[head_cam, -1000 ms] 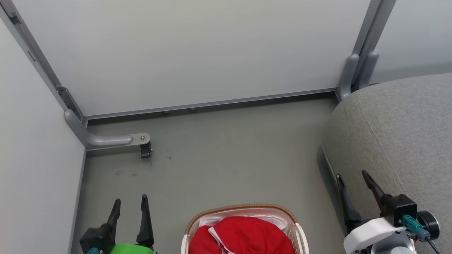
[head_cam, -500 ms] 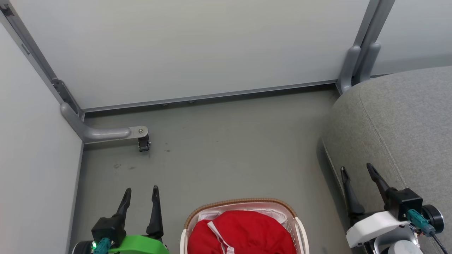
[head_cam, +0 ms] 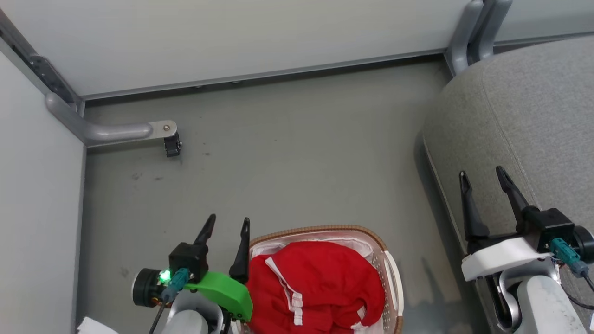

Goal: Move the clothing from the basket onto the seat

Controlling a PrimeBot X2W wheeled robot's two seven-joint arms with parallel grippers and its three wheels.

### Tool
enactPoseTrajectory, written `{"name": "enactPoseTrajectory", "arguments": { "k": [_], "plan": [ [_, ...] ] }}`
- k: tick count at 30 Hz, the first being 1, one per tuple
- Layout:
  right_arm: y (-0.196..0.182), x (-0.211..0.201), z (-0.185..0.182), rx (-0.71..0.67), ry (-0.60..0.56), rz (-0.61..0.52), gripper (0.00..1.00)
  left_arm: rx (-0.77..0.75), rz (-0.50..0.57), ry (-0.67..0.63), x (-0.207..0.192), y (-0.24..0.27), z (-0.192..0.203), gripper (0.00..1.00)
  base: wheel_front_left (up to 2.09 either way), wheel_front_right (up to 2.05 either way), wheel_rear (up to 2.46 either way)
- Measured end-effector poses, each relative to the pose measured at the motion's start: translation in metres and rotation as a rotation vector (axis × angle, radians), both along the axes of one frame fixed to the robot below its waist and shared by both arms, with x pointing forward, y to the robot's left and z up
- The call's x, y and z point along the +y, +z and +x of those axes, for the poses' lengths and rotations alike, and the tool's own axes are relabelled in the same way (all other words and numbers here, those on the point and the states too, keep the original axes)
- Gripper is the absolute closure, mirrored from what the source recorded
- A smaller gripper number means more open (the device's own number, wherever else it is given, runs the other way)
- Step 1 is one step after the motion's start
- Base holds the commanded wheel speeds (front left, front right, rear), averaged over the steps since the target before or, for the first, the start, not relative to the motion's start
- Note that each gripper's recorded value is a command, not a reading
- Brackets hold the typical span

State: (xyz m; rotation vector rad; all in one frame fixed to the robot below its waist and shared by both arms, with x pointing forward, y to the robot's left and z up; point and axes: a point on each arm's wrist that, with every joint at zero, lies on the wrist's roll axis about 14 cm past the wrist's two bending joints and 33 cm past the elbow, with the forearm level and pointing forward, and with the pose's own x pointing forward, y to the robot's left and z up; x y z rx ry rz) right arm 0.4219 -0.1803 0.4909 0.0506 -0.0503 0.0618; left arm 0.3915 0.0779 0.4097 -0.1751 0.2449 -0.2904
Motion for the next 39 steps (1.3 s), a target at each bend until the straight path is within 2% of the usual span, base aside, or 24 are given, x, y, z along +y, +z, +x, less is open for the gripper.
{"name": "enactPoseTrajectory", "arguments": {
  "k": [8, 22, 39],
  "plan": [
    [-0.021, -0.009, 0.025, 0.038, -0.025, -0.011, 0.0, 0.249, 0.041, -0.163, -0.035, -0.078, -0.016, 0.0, 0.0, 0.0, 0.0],
    [-0.075, -0.021, 0.055, 0.135, -0.05, -0.02, 0.0, 0.513, 0.125, -0.392, -0.069, -0.171, -0.041, 0.0, 0.0, 0.0, 0.0],
    [-0.13, -0.043, 0.054, 0.261, -0.101, -0.017, 0.0, 0.764, 0.133, -0.396, -0.074, -0.247, -0.061, 0.0, 0.0, 0.0, 0.0]
  ]
}}
